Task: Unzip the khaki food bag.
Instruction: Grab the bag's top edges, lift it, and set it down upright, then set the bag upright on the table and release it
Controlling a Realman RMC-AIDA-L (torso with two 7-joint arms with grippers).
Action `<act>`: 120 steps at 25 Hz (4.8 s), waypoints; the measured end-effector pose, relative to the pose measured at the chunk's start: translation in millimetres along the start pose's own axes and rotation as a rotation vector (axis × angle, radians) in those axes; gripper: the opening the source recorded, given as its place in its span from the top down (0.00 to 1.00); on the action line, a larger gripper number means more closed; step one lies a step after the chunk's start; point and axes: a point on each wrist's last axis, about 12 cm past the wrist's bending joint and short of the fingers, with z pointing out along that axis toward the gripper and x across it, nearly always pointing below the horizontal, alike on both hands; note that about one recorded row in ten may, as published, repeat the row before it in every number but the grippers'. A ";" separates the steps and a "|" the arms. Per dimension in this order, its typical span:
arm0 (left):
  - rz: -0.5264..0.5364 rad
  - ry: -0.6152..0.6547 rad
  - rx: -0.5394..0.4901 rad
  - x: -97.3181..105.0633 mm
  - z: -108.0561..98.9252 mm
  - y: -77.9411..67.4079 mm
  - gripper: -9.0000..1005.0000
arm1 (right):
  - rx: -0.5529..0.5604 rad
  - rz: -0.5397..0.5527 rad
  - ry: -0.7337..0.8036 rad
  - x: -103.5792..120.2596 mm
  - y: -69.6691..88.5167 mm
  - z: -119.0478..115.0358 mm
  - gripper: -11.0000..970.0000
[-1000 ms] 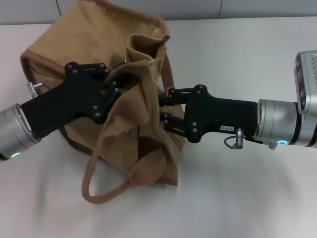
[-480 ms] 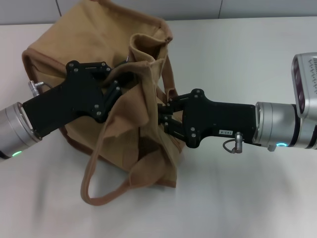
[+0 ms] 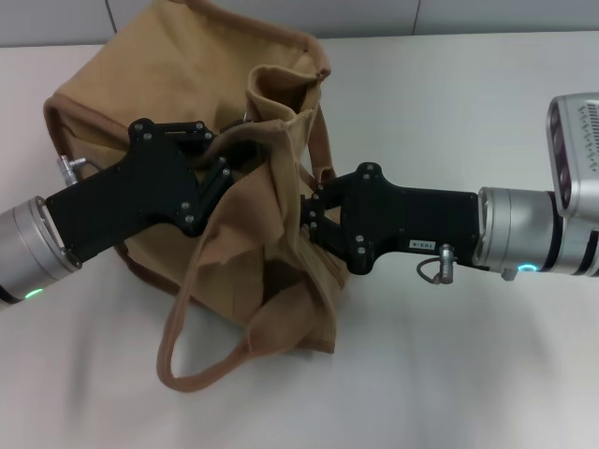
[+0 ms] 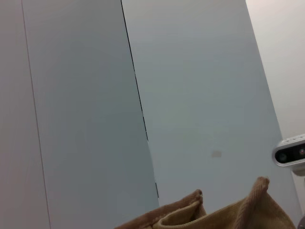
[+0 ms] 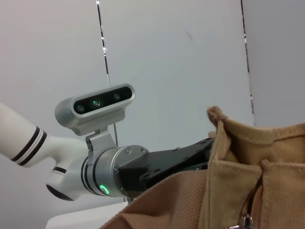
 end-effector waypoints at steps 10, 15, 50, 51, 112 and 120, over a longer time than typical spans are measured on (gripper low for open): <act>-0.004 -0.015 0.005 -1.0 -1.5 -2.6 0.91 | -0.002 0.004 0.001 -0.1 -0.1 0.7 0.99; -0.006 -0.033 0.010 -2.9 -2.1 -3.8 0.91 | 0.002 0.008 0.004 1.8 1.1 -0.9 0.99; -0.105 -0.256 -0.366 -11.1 -27.5 9.5 0.91 | 0.320 0.122 -0.096 32.7 13.9 -68.4 0.97; -0.106 -0.255 -0.370 -10.8 -28.3 9.2 0.91 | 0.332 0.125 -0.124 31.2 14.7 -71.5 0.97; -0.179 -0.228 -0.390 -3.1 -29.9 4.8 0.91 | 0.302 0.508 -0.199 28.0 3.5 -16.0 0.64; -0.218 -0.196 -0.430 5.7 -33.2 -0.9 0.91 | 0.299 0.450 -0.251 4.3 -17.2 -19.6 0.84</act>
